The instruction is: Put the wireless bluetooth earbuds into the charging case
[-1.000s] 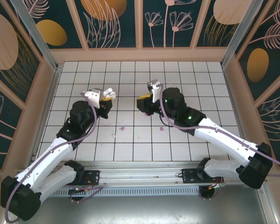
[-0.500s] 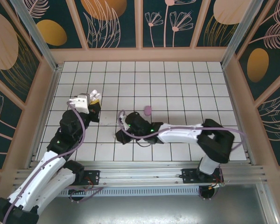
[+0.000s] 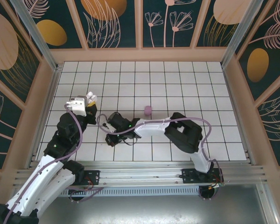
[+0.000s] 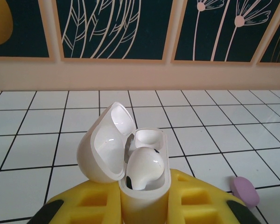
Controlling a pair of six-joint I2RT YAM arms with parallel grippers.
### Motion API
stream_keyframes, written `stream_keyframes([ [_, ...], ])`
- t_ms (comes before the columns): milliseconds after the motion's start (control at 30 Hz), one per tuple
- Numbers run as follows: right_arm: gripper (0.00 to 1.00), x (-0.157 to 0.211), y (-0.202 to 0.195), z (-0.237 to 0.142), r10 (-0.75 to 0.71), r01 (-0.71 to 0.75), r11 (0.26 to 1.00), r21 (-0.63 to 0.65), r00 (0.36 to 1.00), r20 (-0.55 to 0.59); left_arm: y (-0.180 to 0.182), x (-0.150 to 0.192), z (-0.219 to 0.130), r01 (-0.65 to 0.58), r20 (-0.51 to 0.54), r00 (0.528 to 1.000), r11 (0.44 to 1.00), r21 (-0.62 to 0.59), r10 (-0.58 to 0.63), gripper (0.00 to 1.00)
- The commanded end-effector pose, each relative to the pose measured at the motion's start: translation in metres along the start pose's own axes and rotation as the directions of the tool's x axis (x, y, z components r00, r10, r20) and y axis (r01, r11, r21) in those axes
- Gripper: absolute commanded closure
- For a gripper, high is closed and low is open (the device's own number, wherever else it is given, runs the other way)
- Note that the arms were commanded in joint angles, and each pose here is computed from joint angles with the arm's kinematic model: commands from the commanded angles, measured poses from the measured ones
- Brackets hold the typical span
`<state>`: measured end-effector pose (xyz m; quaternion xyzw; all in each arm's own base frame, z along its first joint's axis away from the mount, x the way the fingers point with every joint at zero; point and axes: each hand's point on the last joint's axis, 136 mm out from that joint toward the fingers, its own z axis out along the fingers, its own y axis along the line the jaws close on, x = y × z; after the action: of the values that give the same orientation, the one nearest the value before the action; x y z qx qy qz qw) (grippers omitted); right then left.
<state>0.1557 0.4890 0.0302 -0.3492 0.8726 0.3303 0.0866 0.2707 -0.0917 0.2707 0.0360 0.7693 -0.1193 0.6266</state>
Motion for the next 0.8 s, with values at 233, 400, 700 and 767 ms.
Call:
stream_keyframes([
  [233, 0.97, 0.010, -0.055, -0.006, 0.093, -0.087, 0.972, 0.218, 0.995, -0.020, 0.003, 0.001, -0.003, -0.032, 0.011, 0.999, 0.999, -0.006, 0.032, 1.00],
  [400, 0.99, -0.007, -0.086, -0.021, 0.129, -0.131, 0.951, 0.280, 0.991, 0.027, 0.000, 0.002, 0.000, -0.032, 0.006, 0.999, 0.999, 0.007, 0.032, 1.00],
  [700, 1.00, -0.028, -0.126, -0.056, 0.105, -0.118, 0.931, 0.346, 0.993, 0.056, -0.001, 0.003, 0.001, -0.033, 0.004, 0.999, 0.999, 0.010, 0.033, 1.00],
  [767, 1.00, -0.036, -0.140, -0.064, 0.112, -0.130, 0.921, 0.366, 0.991, 0.070, -0.001, 0.003, 0.002, -0.031, 0.004, 1.000, 0.999, 0.012, 0.031, 1.00],
])
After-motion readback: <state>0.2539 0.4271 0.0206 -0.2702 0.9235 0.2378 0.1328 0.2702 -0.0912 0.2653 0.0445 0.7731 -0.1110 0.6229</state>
